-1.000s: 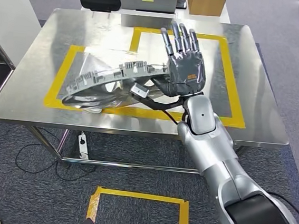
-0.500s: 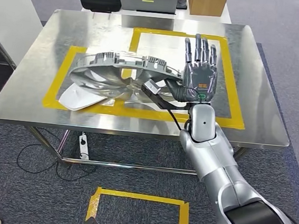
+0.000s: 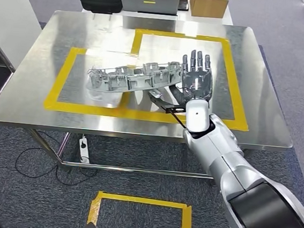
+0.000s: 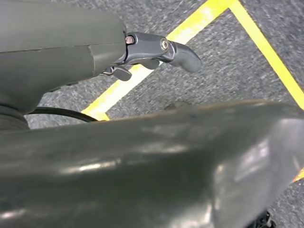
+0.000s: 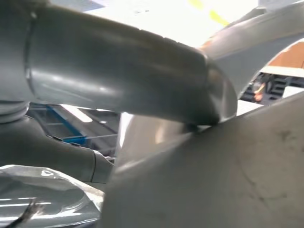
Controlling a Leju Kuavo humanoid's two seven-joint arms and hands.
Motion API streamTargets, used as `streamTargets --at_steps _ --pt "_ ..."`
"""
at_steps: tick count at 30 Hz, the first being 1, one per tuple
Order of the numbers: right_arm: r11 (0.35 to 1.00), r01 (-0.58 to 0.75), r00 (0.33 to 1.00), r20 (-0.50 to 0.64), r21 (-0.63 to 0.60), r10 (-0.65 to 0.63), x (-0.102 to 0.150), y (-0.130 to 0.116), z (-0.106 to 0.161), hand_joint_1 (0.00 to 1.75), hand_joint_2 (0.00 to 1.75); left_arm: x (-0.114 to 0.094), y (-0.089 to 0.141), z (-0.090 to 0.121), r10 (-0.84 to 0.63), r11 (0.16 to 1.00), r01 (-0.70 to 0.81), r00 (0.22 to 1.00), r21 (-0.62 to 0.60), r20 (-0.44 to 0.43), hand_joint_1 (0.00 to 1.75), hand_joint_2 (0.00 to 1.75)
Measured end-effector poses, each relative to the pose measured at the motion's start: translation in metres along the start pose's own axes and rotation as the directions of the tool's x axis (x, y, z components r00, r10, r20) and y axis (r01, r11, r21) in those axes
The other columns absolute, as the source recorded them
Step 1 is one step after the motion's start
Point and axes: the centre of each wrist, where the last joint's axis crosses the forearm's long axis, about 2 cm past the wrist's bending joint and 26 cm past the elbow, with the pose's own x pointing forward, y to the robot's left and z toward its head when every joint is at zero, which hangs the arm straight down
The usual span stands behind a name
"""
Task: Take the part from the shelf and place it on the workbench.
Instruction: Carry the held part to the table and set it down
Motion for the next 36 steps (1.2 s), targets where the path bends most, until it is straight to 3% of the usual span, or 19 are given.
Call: streamTargets --at_steps 6,12,16,20,30,33,36 --pt "0.995 -0.097 0.994 -0.046 -0.033 0.096 -0.011 0.002 -0.005 0.00 0.00 0.001 -0.001 0.000 0.000 1.000 0.000 1.000 0.002 -0.002 0.00 0.00" --pt "0.947 -0.304 0.952 0.067 0.105 0.298 -0.004 0.015 0.004 0.00 0.00 0.001 0.000 -0.001 0.002 1.000 -0.002 1.000 0.002 -0.005 0.00 0.00" --pt "0.854 -0.431 0.902 0.164 0.292 0.399 0.001 0.021 0.009 0.00 0.00 0.001 0.000 -0.001 0.008 1.000 -0.008 1.000 0.002 -0.008 0.00 0.00" --pt "0.811 -0.475 0.880 0.208 0.342 0.428 0.008 0.018 0.010 0.00 0.00 0.002 0.000 -0.001 0.008 1.000 -0.008 1.000 0.003 -0.008 0.00 0.00" --pt "0.620 -0.607 0.792 0.323 0.496 0.517 0.004 0.020 0.010 0.00 0.00 0.002 0.001 -0.001 0.005 1.000 -0.005 1.000 -0.002 -0.011 0.00 0.00" --pt "0.612 -0.601 0.797 0.321 0.514 0.512 0.001 0.018 0.007 0.00 0.00 0.003 0.001 -0.001 0.004 1.000 -0.004 1.000 -0.004 -0.010 0.00 0.00" --pt "0.645 -0.561 0.826 0.303 0.518 0.475 -0.002 0.018 0.005 0.00 0.00 0.003 0.001 -0.002 0.000 1.000 -0.001 1.000 -0.006 -0.011 0.00 0.00"
